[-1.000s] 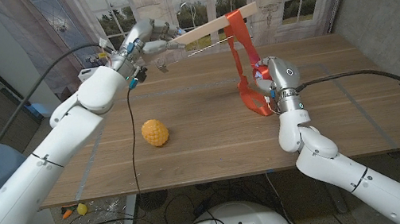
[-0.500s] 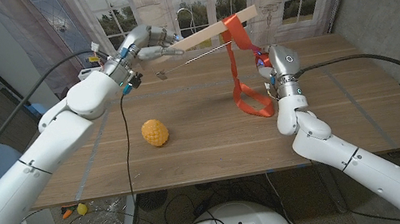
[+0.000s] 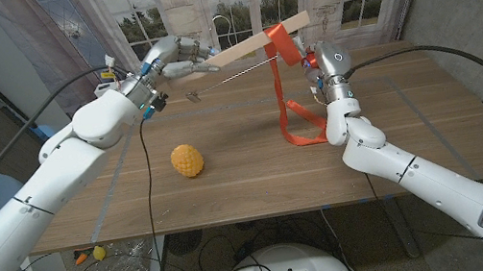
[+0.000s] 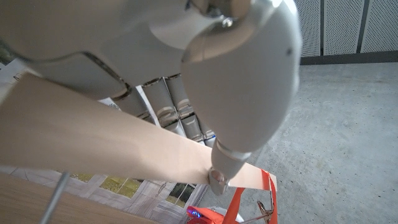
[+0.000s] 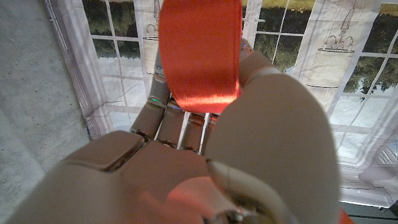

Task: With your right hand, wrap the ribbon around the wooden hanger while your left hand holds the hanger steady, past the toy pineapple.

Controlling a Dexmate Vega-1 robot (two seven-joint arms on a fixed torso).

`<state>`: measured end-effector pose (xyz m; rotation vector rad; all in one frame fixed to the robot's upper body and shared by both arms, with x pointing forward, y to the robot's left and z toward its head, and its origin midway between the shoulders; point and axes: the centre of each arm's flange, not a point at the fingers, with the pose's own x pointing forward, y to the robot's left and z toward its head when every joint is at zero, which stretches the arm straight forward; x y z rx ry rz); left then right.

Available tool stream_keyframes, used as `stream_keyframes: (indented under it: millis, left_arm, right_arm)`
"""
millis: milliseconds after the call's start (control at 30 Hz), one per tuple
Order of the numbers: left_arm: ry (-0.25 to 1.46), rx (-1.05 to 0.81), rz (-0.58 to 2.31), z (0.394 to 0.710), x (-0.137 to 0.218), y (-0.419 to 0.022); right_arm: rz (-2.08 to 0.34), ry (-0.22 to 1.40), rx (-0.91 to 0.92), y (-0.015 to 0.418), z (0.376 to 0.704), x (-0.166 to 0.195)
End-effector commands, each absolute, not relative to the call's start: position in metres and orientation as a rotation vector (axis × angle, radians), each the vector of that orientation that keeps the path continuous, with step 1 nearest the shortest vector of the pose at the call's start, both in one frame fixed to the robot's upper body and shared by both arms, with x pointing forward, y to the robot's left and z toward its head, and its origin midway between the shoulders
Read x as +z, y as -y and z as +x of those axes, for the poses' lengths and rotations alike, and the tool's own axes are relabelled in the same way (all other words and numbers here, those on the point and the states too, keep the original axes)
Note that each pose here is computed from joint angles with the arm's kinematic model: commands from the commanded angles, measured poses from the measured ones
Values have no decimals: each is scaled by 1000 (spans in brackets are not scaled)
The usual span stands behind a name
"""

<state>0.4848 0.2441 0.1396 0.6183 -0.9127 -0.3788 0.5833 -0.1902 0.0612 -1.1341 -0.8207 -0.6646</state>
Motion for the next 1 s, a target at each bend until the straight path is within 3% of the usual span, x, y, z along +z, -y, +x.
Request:
stream_keyframes:
  millis: [33,433,1000]
  left_arm:
    - [862,-426,622,484,129,-261]
    - [779,-542,600,495,117,-279]
    - [629,-570,753,496,113,-287]
  right_arm:
    - [-1240,856,-686,192,587,99]
    - [-1232,891,-800,217,570,135]
    - [-1348,970,-833,206,546,180]
